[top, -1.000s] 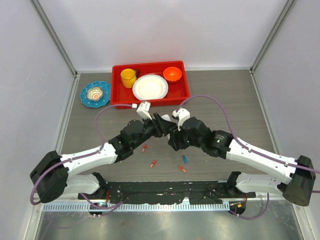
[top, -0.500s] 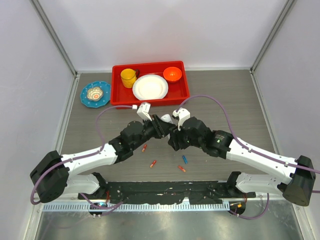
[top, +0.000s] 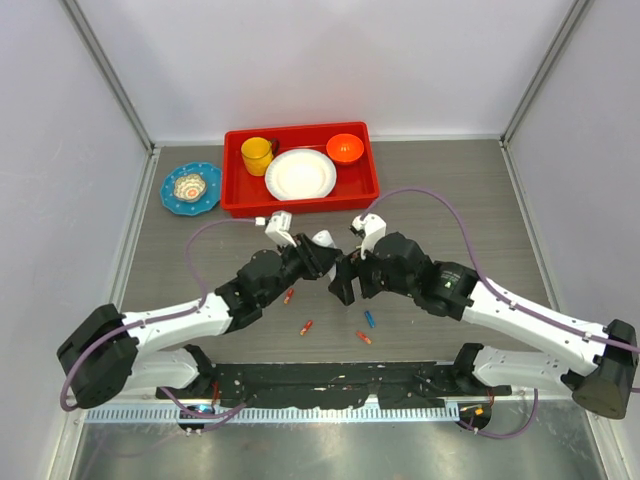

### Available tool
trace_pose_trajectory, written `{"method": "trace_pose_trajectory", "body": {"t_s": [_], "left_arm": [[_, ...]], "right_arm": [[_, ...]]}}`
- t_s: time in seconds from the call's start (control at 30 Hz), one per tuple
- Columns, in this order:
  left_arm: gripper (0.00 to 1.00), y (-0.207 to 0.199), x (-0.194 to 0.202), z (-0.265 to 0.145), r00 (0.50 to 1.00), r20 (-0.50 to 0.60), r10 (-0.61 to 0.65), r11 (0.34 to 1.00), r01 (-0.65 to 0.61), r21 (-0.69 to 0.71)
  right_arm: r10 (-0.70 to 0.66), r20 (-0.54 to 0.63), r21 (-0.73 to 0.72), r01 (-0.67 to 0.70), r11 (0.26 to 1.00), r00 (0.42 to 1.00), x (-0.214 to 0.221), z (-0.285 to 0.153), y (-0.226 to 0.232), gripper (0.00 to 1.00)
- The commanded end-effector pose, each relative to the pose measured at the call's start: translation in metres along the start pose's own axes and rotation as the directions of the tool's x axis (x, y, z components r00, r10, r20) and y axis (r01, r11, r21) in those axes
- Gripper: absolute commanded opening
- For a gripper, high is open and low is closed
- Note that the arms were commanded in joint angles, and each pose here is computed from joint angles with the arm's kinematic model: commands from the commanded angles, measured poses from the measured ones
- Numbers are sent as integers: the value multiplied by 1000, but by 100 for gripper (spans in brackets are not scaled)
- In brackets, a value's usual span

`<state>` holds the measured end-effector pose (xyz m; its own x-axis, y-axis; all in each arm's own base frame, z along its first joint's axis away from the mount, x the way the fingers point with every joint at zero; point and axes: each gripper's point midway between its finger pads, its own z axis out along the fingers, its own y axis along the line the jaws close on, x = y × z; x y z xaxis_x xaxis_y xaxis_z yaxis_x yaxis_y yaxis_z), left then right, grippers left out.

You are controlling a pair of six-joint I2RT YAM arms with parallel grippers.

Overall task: Load the batteries into the remote control
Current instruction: Adjust the remote control, then remove the battery cover from the remote control.

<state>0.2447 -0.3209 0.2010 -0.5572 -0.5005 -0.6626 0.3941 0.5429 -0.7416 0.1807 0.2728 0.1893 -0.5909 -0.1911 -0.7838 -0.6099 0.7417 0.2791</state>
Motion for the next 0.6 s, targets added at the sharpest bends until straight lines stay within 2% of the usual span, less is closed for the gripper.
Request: {"method": "trace_pose_trajectory", "body": {"t_s": [0.0, 0.07, 0.13, 0.17, 0.2, 0.27, 0.3, 0.4, 0.5, 0.57], "left_arm": [[0, -19, -56, -10, 977, 210, 27, 999, -33, 24], [0, -15, -69, -15, 963, 262, 56, 998, -59, 1], [0, -14, -80, -26, 948, 311, 69, 997, -72, 1], [0, -16, -87, -31, 937, 342, 63, 997, -70, 9], [0, -15, -91, -35, 930, 362, 65, 997, -75, 12], [0, -16, -98, -48, 912, 403, 73, 995, -95, 34], [0, -16, -99, -51, 909, 410, 79, 994, -104, 37], [0, -16, -97, -61, 902, 418, 105, 989, -140, 53], [0, -9, -91, -67, 901, 420, 109, 987, -147, 58], [0, 0, -85, -67, 903, 413, 119, 987, -151, 45]], "right_arm": [[49, 96, -123, -37, 992, 994, -39, -25, 30, 87], [70, 105, -173, -51, 984, 992, -41, -36, 39, 88], [98, 143, -172, -73, 982, 985, -43, -40, 35, 88], [139, 198, -150, -110, 983, 970, -50, -47, 29, 89], [161, 201, -133, -135, 982, 966, -42, -42, 22, 89], [245, 302, -101, -225, 969, 921, -54, -44, 9, 89], [325, 320, -111, -306, 946, 890, -47, -44, 3, 88], [473, 413, -250, -402, 881, 778, -61, -50, 7, 86], [528, 387, -333, -420, 844, 756, -55, -44, 17, 84], [563, 357, -340, -458, 821, 745, -51, -33, 19, 77]]}}
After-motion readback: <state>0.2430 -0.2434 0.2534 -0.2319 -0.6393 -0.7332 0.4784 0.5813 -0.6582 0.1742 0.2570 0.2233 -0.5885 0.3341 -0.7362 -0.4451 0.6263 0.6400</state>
